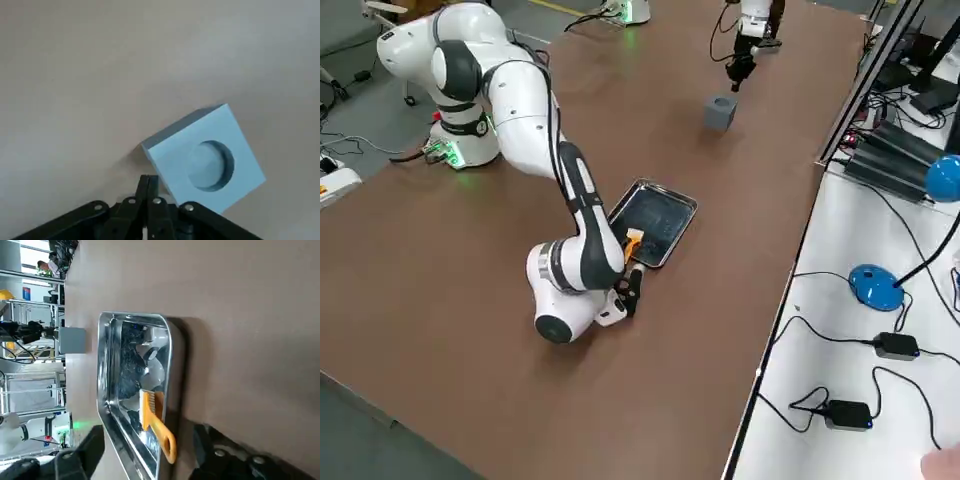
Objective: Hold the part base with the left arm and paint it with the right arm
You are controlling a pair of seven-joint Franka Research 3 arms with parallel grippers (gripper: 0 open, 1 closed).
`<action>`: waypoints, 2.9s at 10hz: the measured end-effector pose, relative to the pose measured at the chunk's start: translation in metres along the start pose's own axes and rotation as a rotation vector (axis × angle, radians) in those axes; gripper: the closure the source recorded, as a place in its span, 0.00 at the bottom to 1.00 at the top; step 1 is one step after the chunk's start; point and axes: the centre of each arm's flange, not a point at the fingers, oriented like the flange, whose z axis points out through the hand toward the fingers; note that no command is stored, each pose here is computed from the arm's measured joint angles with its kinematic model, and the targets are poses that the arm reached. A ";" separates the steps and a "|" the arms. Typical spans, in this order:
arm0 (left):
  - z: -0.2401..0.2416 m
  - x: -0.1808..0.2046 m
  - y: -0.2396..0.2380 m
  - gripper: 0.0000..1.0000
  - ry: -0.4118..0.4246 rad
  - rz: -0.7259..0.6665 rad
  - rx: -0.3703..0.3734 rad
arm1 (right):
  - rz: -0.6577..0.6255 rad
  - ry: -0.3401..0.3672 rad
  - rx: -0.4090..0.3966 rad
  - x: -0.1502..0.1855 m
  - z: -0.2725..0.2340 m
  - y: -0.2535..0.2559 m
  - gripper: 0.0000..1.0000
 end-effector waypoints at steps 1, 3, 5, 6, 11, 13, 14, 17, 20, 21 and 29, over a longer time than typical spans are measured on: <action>0.001 0.000 0.009 0.97 0.009 0.012 -0.004 | -0.002 0.000 0.001 0.000 0.000 0.000 0.31; 0.005 -0.002 0.020 0.97 0.014 0.026 -0.008 | -0.004 0.000 0.001 -0.001 0.000 0.000 0.49; 0.009 -0.002 0.020 0.97 0.013 0.025 -0.008 | -0.005 0.000 0.001 -0.001 0.000 0.000 0.81; 0.009 -0.002 0.019 0.96 0.012 0.025 -0.008 | -0.005 0.000 0.001 -0.001 0.000 0.001 0.83; 0.016 -0.007 0.015 0.95 -0.002 0.021 -0.004 | 0.015 -0.024 0.045 -0.002 0.004 -0.006 0.95; 0.016 -0.007 0.014 0.95 -0.003 0.020 -0.003 | 0.037 -0.054 -0.002 0.009 -0.010 -0.030 0.95; 0.016 -0.007 0.014 0.95 -0.003 0.020 -0.003 | 0.026 -0.064 -0.080 0.019 -0.024 -0.051 0.95; 0.016 -0.007 0.014 0.95 -0.003 0.020 -0.003 | 0.047 -0.047 -0.333 0.047 -0.049 -0.098 0.95; 0.016 -0.007 0.014 0.95 -0.003 0.020 -0.003 | 0.200 -0.074 -0.477 0.068 -0.026 -0.143 0.95; 0.016 -0.007 0.014 0.95 -0.003 0.020 -0.003 | 0.240 -0.063 -0.545 0.078 -0.015 -0.168 0.95; 0.016 -0.007 0.015 0.95 -0.001 0.021 -0.004 | 0.165 -0.068 -0.960 0.054 0.074 -0.209 0.95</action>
